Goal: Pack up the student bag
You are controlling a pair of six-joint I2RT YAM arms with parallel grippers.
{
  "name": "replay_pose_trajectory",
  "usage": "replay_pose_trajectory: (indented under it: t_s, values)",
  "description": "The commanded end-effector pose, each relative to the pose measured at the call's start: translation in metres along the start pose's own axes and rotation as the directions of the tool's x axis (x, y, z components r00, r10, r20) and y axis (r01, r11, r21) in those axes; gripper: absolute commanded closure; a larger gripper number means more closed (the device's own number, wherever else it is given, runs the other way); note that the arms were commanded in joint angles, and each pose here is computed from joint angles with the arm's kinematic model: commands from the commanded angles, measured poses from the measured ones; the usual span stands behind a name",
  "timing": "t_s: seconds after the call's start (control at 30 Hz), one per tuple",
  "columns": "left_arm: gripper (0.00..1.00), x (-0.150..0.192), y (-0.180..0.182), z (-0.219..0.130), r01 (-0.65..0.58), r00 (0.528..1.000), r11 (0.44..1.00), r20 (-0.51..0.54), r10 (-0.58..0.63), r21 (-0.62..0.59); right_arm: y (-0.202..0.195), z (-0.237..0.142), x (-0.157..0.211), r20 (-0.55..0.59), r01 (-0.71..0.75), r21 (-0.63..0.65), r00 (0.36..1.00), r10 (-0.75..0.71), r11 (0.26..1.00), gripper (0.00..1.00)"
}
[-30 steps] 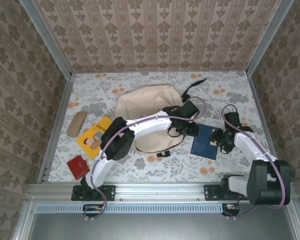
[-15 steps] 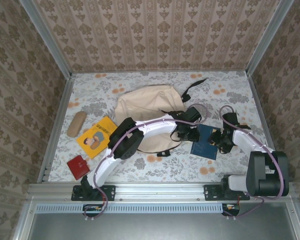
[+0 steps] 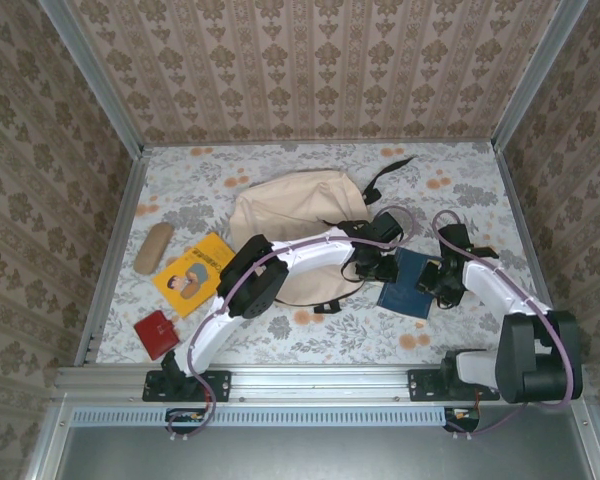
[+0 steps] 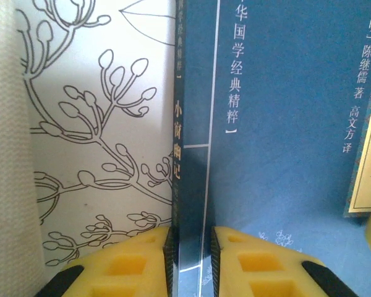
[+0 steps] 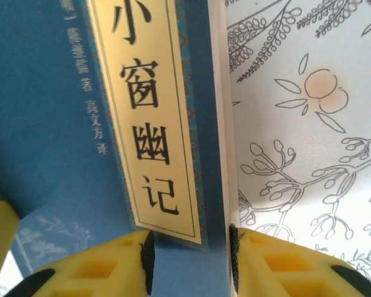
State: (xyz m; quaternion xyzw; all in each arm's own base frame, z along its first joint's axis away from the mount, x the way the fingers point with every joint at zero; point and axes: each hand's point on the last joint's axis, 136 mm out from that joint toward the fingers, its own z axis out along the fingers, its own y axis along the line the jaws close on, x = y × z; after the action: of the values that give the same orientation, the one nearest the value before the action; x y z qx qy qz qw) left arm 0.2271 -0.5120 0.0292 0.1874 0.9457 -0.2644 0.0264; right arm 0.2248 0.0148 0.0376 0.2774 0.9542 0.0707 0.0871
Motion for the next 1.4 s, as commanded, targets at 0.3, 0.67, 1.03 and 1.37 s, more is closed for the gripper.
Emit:
replay_pose_trajectory:
  t_s: [0.3, 0.67, 1.03, 1.37]
  values:
    - [0.76, -0.005, -0.020, -0.007, -0.017, 1.000, 0.998, -0.007, 0.018, 0.066, 0.033, -0.024, -0.008, 0.047, 0.044, -0.114, 0.998, -0.039, 0.992, 0.94]
    - [0.46, -0.048, -0.027, -0.118, -0.051, 0.982, 0.991, 0.185, 0.027, 0.124, 0.054, -0.094, -0.010, 0.159, 0.138, -0.238, 0.982, -0.102, 0.961, 0.94]
    - [0.10, -0.044, 0.011, -0.201, -0.019, 0.957, 0.925, 0.274, -0.093, 0.381, 0.148, -0.168, 0.003, 0.141, 0.211, -0.716, 0.977, -0.158, 0.665, 0.92]
    - [0.13, -0.039, 0.009, -0.227, -0.056, 0.960, 0.809, 0.254, -0.117, 0.586, 0.192, -0.180, 0.001, 0.092, 0.187, -0.835, 0.975, -0.204, 0.517, 0.91]
